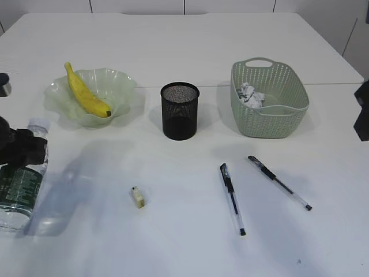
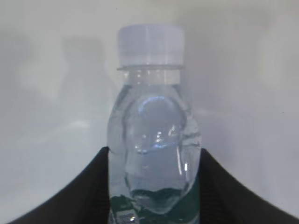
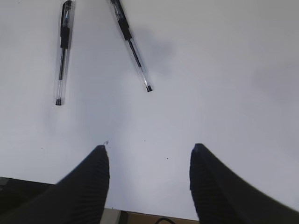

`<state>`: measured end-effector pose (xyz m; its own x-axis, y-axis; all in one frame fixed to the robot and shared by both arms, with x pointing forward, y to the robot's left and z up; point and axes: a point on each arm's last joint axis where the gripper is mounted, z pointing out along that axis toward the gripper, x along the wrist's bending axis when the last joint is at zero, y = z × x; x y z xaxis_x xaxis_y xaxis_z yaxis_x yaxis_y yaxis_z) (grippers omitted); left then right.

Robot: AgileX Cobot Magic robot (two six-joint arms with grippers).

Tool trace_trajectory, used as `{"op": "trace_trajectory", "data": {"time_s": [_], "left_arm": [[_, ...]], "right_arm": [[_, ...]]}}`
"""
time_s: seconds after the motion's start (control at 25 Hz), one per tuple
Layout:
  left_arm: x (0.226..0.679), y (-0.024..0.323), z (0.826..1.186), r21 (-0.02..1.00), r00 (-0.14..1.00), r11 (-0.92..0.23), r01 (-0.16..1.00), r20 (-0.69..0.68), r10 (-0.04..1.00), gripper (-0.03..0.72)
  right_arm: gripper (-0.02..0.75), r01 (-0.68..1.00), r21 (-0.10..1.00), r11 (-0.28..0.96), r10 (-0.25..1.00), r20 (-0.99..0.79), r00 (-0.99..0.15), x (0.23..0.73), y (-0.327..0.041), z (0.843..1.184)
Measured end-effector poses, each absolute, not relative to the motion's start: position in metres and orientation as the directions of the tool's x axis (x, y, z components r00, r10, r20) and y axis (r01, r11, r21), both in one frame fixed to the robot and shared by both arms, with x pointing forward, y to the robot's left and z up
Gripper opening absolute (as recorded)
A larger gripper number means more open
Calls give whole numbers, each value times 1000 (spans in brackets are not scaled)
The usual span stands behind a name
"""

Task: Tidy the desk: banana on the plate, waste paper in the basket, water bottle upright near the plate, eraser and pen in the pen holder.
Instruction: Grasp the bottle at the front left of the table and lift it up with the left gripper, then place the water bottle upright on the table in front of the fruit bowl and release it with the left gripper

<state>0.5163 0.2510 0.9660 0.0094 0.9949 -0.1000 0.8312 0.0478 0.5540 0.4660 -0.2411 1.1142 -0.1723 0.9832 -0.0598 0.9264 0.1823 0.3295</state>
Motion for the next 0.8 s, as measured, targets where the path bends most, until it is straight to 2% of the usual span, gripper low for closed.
{"op": "trace_trajectory", "data": {"time_s": [0.24,0.48,0.8], "left_arm": [[487,256,986,704,59,35,709,-109,992,332],[464,250,1005,853,189,-39,520,-71,979,332],[463,248,1005,862,210,-56,503,-59,976,332]], "right_arm": [[412,928,330,172,985,-56,-163,466,-241,1114],[412,929,330,166,986,-54,-157,466,-241,1114],[412,931,331,151,988,-48,-144,466,-241,1114]]}}
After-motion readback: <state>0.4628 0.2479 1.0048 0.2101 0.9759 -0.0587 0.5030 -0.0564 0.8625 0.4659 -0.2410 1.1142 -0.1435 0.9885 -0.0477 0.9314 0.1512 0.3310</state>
